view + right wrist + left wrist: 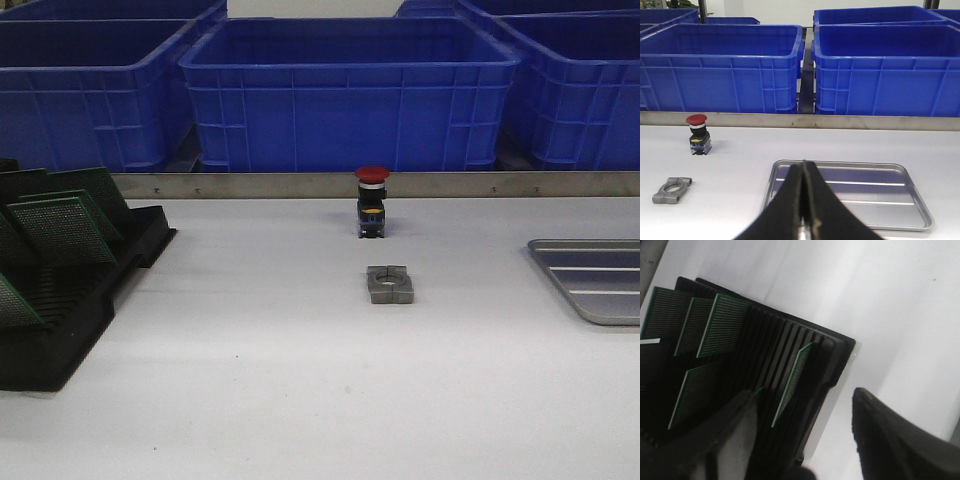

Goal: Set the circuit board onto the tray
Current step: 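Lower the left gripper into the black rack onto a green circuit board, then grasp the green circuit board with the left gripper and lift it out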

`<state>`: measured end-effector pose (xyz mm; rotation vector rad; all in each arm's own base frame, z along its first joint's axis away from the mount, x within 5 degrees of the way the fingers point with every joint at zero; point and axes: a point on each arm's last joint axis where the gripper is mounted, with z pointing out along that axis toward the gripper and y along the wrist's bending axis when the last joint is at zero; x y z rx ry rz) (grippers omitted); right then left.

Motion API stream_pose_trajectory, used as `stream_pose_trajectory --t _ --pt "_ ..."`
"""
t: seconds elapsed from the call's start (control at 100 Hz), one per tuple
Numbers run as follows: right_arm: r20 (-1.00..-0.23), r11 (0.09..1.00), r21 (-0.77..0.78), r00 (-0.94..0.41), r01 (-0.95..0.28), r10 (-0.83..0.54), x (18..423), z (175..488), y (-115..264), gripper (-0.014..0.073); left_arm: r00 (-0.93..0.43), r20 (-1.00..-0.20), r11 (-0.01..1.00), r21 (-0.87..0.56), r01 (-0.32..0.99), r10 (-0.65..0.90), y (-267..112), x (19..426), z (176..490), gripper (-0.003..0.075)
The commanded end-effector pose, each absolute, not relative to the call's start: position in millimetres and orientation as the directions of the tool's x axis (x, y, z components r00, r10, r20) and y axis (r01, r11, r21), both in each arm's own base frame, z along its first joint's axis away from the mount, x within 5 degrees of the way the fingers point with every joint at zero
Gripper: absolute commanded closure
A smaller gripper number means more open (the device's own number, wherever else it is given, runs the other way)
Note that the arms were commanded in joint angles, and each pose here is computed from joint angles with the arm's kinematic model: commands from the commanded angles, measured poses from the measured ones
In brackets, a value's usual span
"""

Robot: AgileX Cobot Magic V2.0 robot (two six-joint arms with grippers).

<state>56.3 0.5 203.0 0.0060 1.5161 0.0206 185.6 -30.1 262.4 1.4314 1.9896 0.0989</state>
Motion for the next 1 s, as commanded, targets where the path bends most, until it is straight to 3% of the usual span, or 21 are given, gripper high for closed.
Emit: stream_pose_trajectory --t 0.0,0.5,0.64,0.9,0.99 --pt "-0.986 1.000 -0.002 0.166 -0.009 0.000 53.0 215.4 0.6 0.0655 -0.142 -0.507 0.412 0.471 0.780 0.850 -32.8 202.9 267.9 0.0321" --pt "-0.986 1.000 -0.002 0.166 -0.009 0.000 53.0 215.4 0.6 0.0655 -0.188 -0.500 0.388 0.332 0.860 0.845 -37.9 249.6 230.1 0.0341" --pt "-0.986 1.000 -0.002 0.166 -0.009 0.000 53.0 215.4 0.6 0.0655 -0.200 -0.485 0.378 0.301 0.876 0.851 -39.0 254.0 219.1 0.0433" --pt "-0.986 1.000 -0.002 0.166 -0.009 0.000 53.0 215.4 0.6 0.0655 -0.203 -0.478 0.378 0.303 0.875 0.854 -38.3 255.7 216.7 0.0693" --pt "-0.986 1.000 -0.002 0.166 -0.009 0.000 53.0 215.4 0.6 0.0655 -0.203 -0.477 0.377 0.304 0.875 0.855 -38.3 255.7 216.6 0.0740"
